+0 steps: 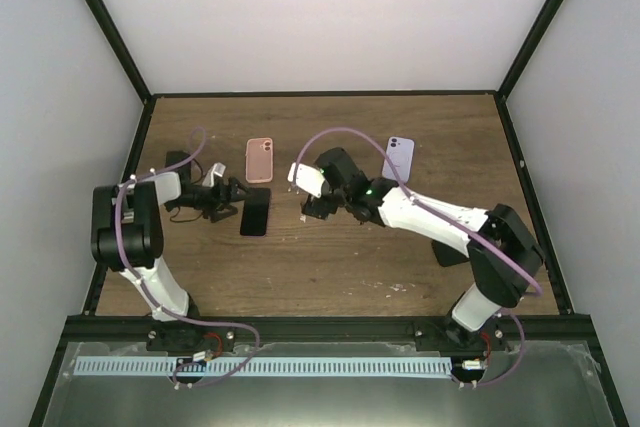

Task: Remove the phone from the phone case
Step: Place the phone at the center of the board, then pick up the phone at the center of the board.

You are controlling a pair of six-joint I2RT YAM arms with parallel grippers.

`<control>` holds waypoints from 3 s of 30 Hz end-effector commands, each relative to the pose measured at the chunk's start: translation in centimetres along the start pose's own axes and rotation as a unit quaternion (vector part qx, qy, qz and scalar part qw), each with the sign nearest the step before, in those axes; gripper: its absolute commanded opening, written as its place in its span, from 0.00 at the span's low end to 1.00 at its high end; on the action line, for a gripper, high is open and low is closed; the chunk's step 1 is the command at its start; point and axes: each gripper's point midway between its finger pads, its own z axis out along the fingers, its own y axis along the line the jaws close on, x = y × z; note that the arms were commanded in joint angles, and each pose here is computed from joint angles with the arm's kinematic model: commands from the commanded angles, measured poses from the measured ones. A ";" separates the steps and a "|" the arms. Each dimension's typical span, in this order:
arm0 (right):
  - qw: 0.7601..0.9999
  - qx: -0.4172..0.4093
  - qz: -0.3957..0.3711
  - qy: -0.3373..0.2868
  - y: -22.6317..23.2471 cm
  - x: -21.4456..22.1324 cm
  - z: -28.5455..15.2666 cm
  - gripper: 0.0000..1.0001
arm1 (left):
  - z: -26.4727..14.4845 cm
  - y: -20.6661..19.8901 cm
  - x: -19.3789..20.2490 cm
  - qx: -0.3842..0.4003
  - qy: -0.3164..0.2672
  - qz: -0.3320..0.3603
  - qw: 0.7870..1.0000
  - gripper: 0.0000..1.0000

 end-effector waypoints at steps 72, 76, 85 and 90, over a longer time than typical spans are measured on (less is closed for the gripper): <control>0.833 0.046 0.459 0.307 -9.6 31.9 2.5 0.85 | -14.6 -10.5 -4.9 -0.150 -0.332 0.267 0.892 1.00; 0.818 0.049 0.492 0.295 -10.8 30.9 2.9 0.94 | -14.7 -10.5 -5.0 -0.151 -0.336 0.266 0.891 1.00; 0.763 0.065 0.551 0.331 -9.3 31.9 4.7 0.97 | -15.2 -10.3 -5.5 -0.163 -0.350 0.260 0.885 1.00; 0.759 0.072 0.550 0.341 -8.8 32.2 5.4 0.90 | -15.7 -10.1 -6.1 -0.178 -0.360 0.253 0.880 1.00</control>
